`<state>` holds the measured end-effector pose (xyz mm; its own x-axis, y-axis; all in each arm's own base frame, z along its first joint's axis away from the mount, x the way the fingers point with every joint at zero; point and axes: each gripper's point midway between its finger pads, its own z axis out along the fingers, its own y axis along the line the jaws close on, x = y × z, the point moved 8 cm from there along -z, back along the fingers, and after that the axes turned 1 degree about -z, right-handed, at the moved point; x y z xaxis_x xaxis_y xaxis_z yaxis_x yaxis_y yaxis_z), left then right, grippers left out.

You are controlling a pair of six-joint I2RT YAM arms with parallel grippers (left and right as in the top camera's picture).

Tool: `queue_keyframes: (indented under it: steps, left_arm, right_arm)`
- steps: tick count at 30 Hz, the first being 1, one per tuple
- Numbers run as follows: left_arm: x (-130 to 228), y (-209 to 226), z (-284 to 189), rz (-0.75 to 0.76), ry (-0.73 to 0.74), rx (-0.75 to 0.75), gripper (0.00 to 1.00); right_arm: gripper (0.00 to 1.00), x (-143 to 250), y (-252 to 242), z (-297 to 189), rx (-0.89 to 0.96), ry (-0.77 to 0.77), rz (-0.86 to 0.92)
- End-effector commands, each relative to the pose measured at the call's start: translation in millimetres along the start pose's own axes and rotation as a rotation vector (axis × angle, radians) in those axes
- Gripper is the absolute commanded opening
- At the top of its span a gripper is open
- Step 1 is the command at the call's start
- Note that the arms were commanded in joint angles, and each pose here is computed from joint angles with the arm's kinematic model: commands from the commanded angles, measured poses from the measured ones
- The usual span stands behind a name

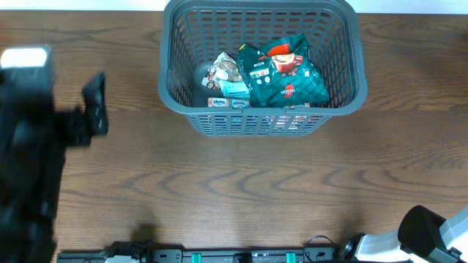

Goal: Pack container

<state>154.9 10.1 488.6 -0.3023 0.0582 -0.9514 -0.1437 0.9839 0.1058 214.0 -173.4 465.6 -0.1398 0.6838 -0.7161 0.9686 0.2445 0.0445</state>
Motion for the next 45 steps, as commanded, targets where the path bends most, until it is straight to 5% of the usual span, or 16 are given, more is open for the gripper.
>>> queue_keyframes:
  steps: [1,9,22,45]
  left_arm:
    - [32.5,4.3,-17.5,-0.071,-0.016,-0.009,0.99]
    - [123.3,-5.9,-1.4,-0.293,-0.109,0.053,0.98]
    - [234.6,-35.9,63.2,-0.295,-0.143,0.185,0.99]
    - [300.8,-47.2,90.9,-0.293,-0.106,0.209,0.99]
  right_arm:
    - [0.99,-0.4,-0.5,2.6,0.015,0.001,0.008]
    - [0.99,-0.3,-0.4,2.6,0.015,0.001,0.008]
    - [0.99,-0.4,-0.5,2.6,0.015,0.001,0.008]
    - [0.99,-0.4,-0.4,2.6,0.015,0.001,0.008]
